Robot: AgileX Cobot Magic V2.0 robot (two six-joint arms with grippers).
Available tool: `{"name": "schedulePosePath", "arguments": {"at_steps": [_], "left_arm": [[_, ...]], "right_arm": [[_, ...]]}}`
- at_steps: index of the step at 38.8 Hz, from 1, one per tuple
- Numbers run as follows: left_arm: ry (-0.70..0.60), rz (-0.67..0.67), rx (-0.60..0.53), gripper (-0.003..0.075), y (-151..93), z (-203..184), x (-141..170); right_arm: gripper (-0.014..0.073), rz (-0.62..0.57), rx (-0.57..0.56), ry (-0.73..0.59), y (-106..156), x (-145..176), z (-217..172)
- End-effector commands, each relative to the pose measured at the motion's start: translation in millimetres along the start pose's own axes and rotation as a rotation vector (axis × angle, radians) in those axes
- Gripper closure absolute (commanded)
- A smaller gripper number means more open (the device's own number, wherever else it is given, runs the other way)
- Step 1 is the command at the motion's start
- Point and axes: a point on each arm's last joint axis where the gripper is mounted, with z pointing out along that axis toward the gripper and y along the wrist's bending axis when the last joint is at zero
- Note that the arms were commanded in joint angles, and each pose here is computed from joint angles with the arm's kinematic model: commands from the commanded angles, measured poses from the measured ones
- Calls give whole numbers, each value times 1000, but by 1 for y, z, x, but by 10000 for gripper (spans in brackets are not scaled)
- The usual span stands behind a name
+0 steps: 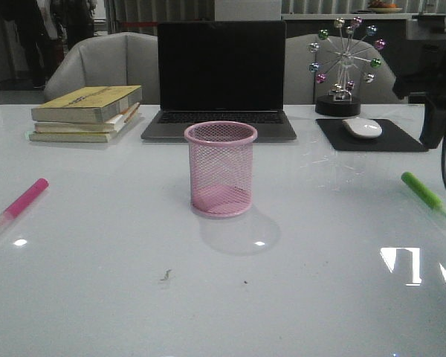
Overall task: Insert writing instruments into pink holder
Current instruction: 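Lower the right gripper onto the lime-green marker and close on it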
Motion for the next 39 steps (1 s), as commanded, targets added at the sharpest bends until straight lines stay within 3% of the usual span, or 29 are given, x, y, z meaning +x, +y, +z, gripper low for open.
{"name": "schedulePosePath", "arguments": {"at_steps": [1, 10, 39], "left_arm": [[-116, -12, 19, 463, -3, -2, -19], [-116, -12, 19, 463, -3, -2, -19], [-150, -12, 23, 463, -3, -3, -22]], "right_arm": [[267, -22, -3, -61, 1, -14, -14], [183, -10, -19, -3, 2, -10, 6], [209, -6, -19, 106, 2, 0, 48]]}}
